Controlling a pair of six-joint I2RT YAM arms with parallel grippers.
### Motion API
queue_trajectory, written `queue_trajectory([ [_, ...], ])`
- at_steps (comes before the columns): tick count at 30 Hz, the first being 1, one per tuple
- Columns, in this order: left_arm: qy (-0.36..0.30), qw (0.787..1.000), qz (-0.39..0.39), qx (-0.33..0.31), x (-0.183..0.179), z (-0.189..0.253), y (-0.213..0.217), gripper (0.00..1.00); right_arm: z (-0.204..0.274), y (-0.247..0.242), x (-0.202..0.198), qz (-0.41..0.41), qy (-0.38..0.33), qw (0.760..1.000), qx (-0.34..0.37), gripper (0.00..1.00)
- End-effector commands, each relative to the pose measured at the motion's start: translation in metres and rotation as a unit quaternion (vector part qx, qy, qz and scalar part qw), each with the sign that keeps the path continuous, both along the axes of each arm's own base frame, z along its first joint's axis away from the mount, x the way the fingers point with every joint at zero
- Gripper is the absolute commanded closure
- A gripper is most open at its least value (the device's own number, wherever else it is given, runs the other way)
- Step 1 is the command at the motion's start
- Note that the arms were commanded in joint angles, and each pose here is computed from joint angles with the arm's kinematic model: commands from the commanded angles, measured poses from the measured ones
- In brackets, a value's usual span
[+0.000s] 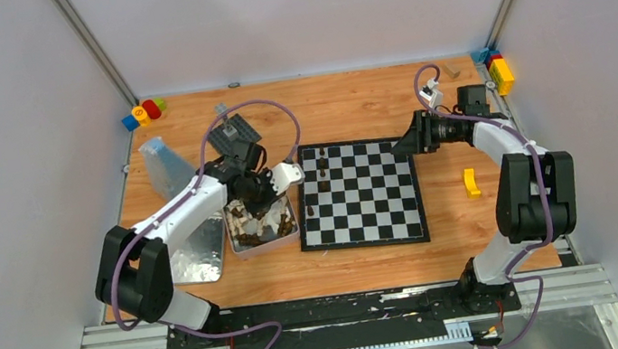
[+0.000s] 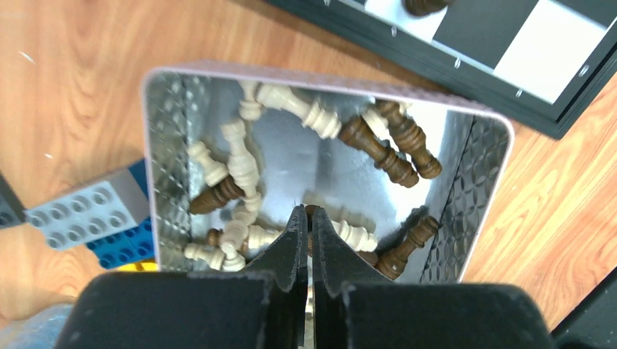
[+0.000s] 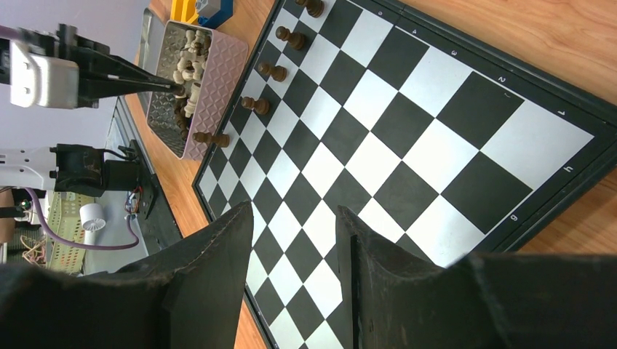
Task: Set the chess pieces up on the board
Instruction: Pick up the chess piece from the storage box, then place the chess piece on the chessboard.
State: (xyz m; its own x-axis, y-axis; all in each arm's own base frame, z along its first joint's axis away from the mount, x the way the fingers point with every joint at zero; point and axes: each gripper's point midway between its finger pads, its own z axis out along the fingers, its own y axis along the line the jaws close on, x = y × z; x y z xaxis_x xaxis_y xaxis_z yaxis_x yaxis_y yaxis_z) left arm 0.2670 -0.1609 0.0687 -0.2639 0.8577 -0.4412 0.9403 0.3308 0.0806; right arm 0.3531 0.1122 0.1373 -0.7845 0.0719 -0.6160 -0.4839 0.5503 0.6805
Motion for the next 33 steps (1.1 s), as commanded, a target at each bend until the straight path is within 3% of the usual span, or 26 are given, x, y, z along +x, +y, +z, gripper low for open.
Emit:
queue_trajectory([
  [1, -0.047, 0.994, -0.001, -0.097, 0.022, 0.055, -0.034, 1.00, 0.013, 0.002, 0.005, 0.013, -0.032, 0.999, 0.005, 0.53],
  [10, -0.050, 0.975, -0.028, -0.215, 0.042, 0.095, -0.085, 1.00, 0.012, 0.000, 0.007, 0.010, -0.036, 0.999, -0.003, 0.53],
  [19, -0.041, 0.952, -0.071, -0.294, 0.041, 0.092, -0.118, 1.00, 0.008, -0.001, 0.007, 0.009, -0.034, 0.999, -0.009, 0.53],
  [33, 0.028, 0.937, -0.160, -0.310, -0.023, 0.088, -0.134, 1.00, 0.001, -0.002, 0.007, 0.010, -0.025, 1.000, -0.010, 0.53],
])
